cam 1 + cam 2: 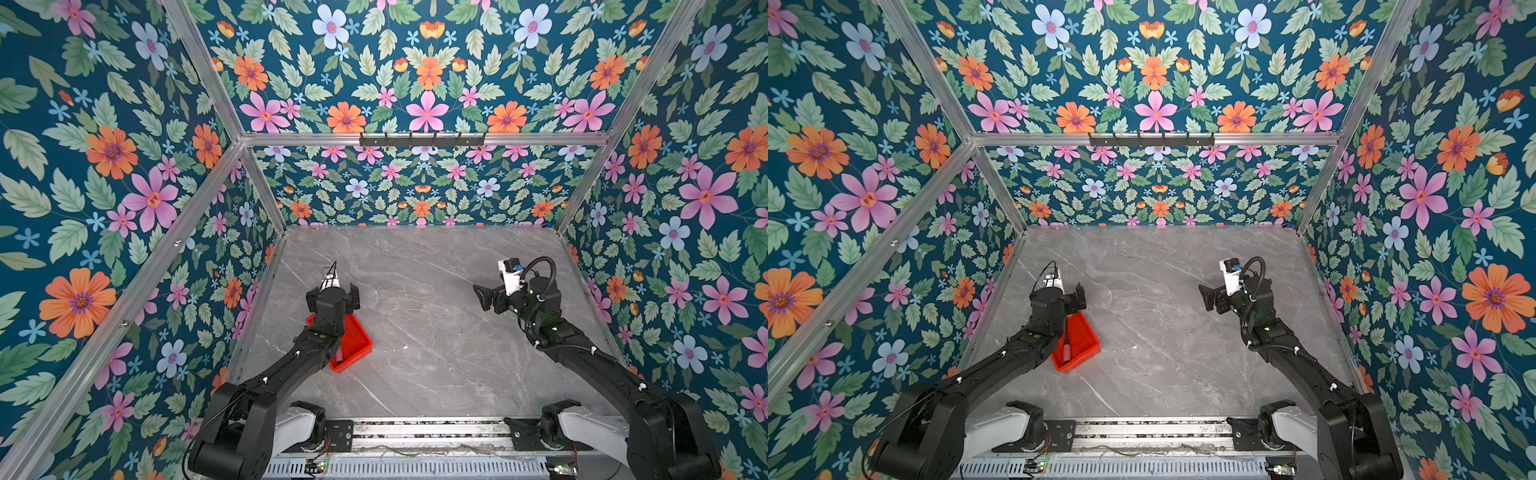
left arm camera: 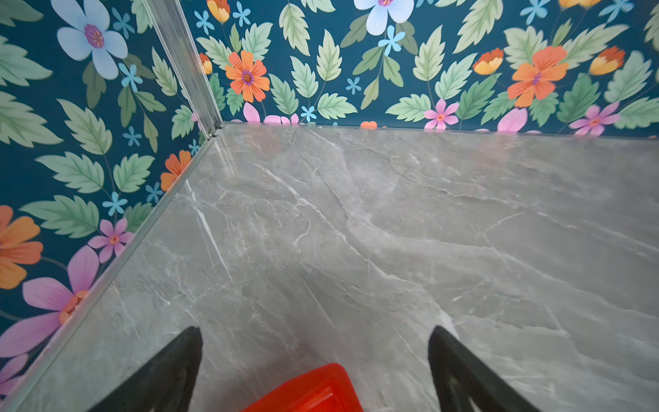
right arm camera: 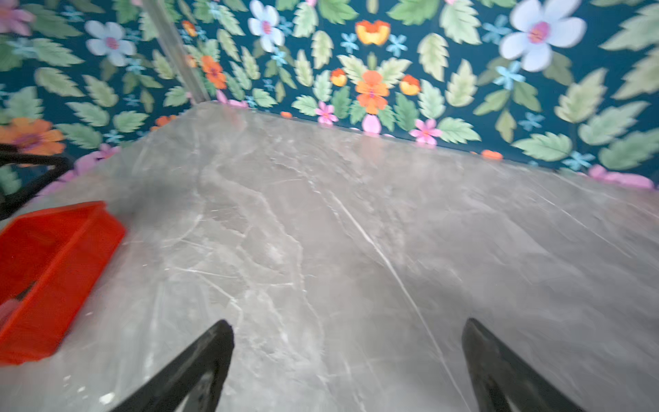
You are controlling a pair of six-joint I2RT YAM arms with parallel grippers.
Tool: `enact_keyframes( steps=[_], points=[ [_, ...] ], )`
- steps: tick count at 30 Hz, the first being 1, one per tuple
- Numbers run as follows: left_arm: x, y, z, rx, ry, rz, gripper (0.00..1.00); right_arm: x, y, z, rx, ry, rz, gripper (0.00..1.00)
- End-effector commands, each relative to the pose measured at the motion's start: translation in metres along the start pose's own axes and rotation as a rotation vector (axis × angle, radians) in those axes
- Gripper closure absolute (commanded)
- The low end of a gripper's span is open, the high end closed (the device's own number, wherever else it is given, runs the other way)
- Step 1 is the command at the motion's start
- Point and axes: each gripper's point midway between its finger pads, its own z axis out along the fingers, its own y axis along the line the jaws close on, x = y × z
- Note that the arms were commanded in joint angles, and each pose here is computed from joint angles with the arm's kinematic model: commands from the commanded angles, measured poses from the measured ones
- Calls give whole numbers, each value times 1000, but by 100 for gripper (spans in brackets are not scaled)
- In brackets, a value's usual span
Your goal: Put the screwdriver in the bin
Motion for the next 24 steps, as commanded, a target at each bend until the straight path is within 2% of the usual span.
enact_keyframes(
  steps=[1,8,11,15,21,23,24],
  points=[
    [-18,11,3,-46,-120,58,0,-1,-34,-7,130,-51,26,1],
    [5,31,-3,-68,-225,35,0,39,-91,-28,367,-4,60,1],
    [9,34,1,-70,-249,32,0,55,-106,-31,418,-14,97,1],
    [15,39,8,-73,-269,38,0,65,-112,-26,429,-45,89,1],
    [26,60,26,-56,-264,-68,0,79,-118,-10,396,-55,102,1],
    [34,60,38,-44,-183,-74,0,82,-120,-2,394,-63,97,1],
    [33,60,44,-47,-168,-76,0,87,-121,0,397,-4,112,1]
  ],
)
